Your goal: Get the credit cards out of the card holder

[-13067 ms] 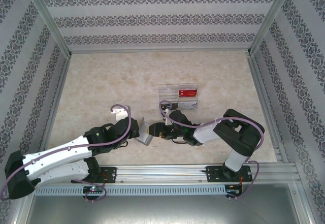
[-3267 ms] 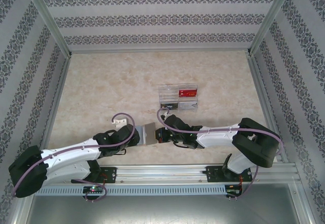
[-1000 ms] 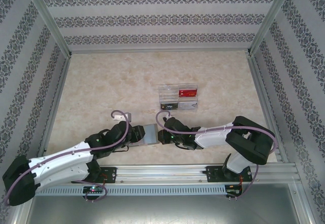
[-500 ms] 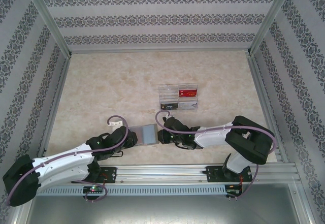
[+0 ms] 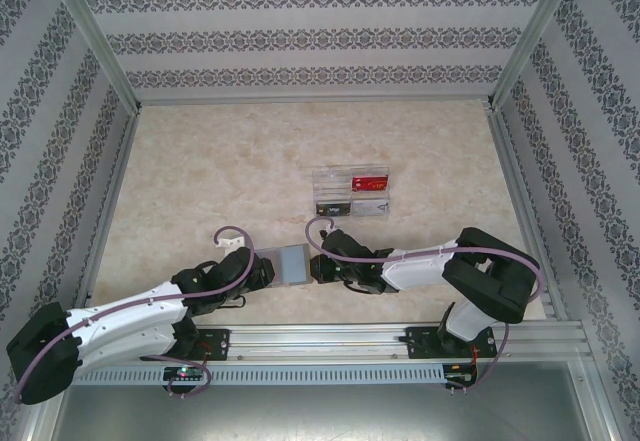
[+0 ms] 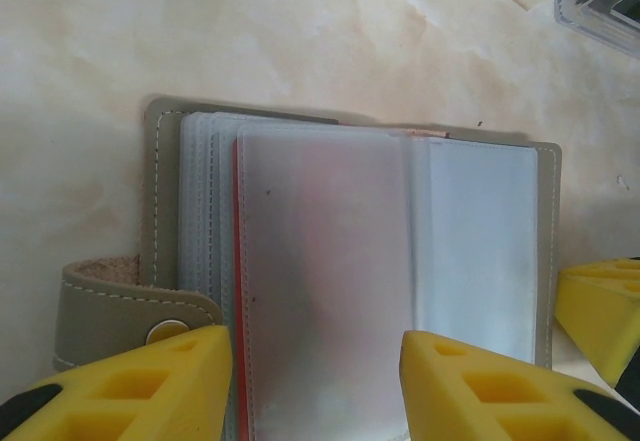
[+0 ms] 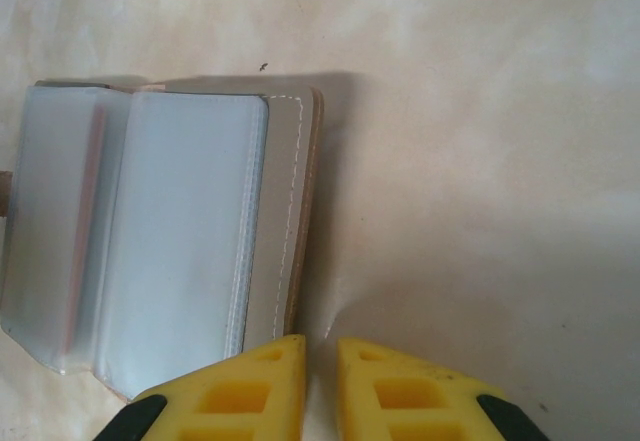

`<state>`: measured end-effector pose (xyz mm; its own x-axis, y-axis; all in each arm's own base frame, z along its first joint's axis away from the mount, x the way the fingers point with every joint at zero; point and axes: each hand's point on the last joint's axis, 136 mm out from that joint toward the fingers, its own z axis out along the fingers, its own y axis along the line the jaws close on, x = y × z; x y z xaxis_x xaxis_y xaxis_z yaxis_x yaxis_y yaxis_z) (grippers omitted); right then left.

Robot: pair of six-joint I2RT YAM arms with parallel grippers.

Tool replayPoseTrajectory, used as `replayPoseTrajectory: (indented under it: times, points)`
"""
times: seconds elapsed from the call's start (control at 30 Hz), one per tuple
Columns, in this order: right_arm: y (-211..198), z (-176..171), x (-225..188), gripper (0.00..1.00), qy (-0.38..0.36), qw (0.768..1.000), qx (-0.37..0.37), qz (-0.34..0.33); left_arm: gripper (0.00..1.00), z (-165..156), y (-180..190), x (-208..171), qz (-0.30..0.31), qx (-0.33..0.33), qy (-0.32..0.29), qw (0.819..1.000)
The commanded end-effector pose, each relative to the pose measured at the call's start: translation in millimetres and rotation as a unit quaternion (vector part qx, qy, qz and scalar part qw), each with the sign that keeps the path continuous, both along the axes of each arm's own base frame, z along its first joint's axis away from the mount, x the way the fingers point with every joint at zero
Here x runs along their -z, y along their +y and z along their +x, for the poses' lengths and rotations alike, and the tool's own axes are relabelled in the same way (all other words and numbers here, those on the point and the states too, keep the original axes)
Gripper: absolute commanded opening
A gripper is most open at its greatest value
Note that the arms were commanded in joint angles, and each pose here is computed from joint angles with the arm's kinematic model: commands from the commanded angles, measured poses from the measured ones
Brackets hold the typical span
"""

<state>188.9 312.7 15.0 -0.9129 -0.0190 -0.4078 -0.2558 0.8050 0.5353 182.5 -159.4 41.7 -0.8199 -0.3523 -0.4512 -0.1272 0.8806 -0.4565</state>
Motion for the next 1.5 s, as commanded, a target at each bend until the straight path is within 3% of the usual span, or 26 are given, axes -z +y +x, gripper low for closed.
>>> replayPoseTrajectory:
  times: [0.0,0.5,0.77,0.97,1.0,1.1,1.17,1.3,1.47]
  points:
    - [8.8,-4.5,9.3,0.18,0.018,1.000,-0.015,0.001,0.48,3.2,-0.5,0.4,-0.003,0.002,-0.007,1.000]
    - [10.0,-5.7,9.9,0.18,0.021,1.000,-0.016,0.003,0.48,2.3,-2.6,9.8,0.017,0.006,0.016,1.000]
    - [12.5,-5.6,10.0,0.18,0.022,1.000,-0.017,0.006,0.49,6.0,-26.7,4.2,-0.030,0.036,0.007,0.999]
    - [12.2,-5.4,9.6,0.18,0.021,1.000,-0.017,0.006,0.52,8.0,-31.5,-0.5,-0.033,0.045,0.002,0.998]
    - [12.2,-5.3,9.6,0.18,0.021,1.000,-0.017,0.006,0.54,8.1,-31.9,-1.2,-0.033,0.046,0.001,0.998]
    - [12.2,-5.7,10.1,0.18,0.022,1.000,-0.017,0.006,0.81,7.6,-30.1,-2.0,-0.032,0.045,0.001,0.998]
    - [12.1,-5.5,10.0,0.18,0.022,1.000,-0.017,0.006,0.91,7.5,-28.9,-4.6,-0.034,0.043,-0.003,0.998]
    - [12.1,-5.5,9.7,0.18,0.021,1.000,-0.018,0.005,1.00,7.9,-28.4,-13.1,-0.042,0.044,-0.015,0.998]
    - [11.4,-4.4,7.2,0.18,0.017,1.000,-0.017,0.004,1.00,8.1,-27.4,-21.3,-0.047,0.046,-0.026,0.997]
